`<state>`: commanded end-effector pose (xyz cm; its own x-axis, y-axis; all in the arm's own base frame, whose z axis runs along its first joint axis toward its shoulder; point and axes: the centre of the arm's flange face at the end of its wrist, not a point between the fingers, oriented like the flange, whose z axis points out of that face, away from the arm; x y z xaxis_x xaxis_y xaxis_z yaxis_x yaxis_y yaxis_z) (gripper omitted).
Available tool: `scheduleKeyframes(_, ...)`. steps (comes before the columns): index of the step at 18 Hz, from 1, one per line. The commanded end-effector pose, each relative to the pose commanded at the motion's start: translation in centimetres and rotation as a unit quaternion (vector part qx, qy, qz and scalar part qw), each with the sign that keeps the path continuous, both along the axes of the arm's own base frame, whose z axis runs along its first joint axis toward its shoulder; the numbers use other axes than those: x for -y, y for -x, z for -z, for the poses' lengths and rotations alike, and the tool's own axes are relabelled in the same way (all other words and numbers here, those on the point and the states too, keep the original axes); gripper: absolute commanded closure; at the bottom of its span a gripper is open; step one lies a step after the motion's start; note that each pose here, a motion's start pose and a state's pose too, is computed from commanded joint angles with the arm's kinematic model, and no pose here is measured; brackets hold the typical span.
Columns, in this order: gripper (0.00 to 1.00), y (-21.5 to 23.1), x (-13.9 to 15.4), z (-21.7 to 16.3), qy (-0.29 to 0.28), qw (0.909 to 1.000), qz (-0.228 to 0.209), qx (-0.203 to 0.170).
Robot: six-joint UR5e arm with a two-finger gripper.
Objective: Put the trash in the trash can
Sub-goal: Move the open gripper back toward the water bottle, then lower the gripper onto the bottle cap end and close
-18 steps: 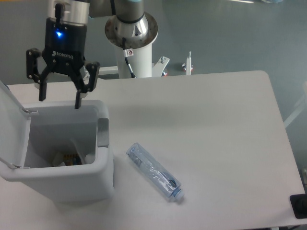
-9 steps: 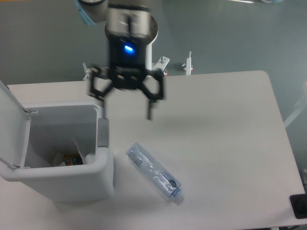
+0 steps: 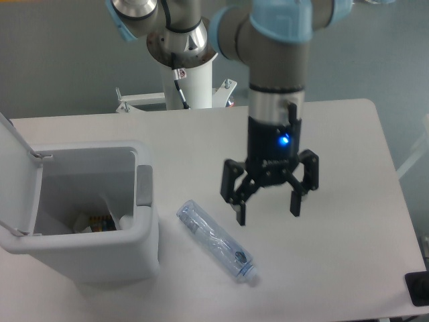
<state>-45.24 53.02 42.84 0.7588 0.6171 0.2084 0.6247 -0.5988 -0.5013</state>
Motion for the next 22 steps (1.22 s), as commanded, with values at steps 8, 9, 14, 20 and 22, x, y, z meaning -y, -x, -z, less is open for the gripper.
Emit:
scheduleKeyframes(8, 0.0, 2.1, -1.7, 11.9, 0.067, 0.9938, -0.044, 0.077)
scheduleKeyframes(9, 0.0, 2.2, -2.0, 13.4, 0.087, 0.9911, -0.064, 0.077)
scheduleKeyframes(14, 0.0, 1.7, -4.7, 16.4, 0.119, 0.9815, -0.129, 0.077)
scheduleKeyframes(20, 0.0, -2.1, -7.5, 18.8, 0.148, 0.9804, -0.109, 0.072)
scheduleKeyframes(22, 0.0, -2.8, -7.1, 19.1, 0.153, 0.9789, -0.112, 0.076)
